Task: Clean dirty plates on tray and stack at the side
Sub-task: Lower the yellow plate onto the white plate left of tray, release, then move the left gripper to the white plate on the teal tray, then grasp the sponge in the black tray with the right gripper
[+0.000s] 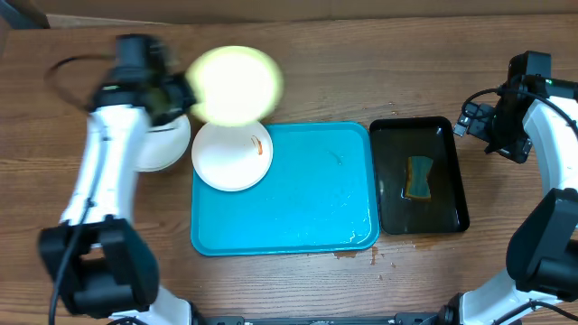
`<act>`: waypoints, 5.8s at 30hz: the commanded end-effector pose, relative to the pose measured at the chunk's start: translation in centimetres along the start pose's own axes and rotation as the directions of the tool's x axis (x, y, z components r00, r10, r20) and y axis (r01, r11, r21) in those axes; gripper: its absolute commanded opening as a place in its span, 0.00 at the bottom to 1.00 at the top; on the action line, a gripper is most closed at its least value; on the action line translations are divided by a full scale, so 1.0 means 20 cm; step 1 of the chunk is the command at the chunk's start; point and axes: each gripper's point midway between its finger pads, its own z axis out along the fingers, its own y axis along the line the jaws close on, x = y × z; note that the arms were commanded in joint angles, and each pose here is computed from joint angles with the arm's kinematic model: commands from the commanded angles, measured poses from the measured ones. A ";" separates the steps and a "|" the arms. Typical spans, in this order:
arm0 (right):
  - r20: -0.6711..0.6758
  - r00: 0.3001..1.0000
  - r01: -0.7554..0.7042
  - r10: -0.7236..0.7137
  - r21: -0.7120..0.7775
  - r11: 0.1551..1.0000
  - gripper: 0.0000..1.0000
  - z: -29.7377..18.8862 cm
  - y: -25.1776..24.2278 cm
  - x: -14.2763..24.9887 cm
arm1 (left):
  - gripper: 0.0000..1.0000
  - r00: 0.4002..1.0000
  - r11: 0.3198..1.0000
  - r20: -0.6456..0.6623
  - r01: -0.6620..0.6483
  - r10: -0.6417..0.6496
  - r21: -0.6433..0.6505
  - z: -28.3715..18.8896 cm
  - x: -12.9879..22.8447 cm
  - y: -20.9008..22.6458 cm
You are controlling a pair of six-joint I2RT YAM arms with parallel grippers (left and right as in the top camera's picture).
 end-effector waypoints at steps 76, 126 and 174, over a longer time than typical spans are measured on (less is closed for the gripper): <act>0.022 1.000 -0.006 0.006 -0.007 1.000 1.00 -0.03 0.00 -0.03 | 0.37 0.934 0.935 -0.281 -0.284 0.220 -0.213 0.23 0.46 0.19; 0.022 1.000 -0.006 0.006 -0.007 1.000 1.00 -0.03 0.00 -0.03 | 0.04 0.882 0.967 -0.431 -0.244 0.189 -0.076 0.40 0.72 0.20; 0.042 0.999 0.011 -0.004 -0.187 0.982 1.00 -0.05 0.16 -0.07 | 0.16 0.758 0.835 -0.478 -0.544 0.444 -0.088 0.46 1.11 -0.09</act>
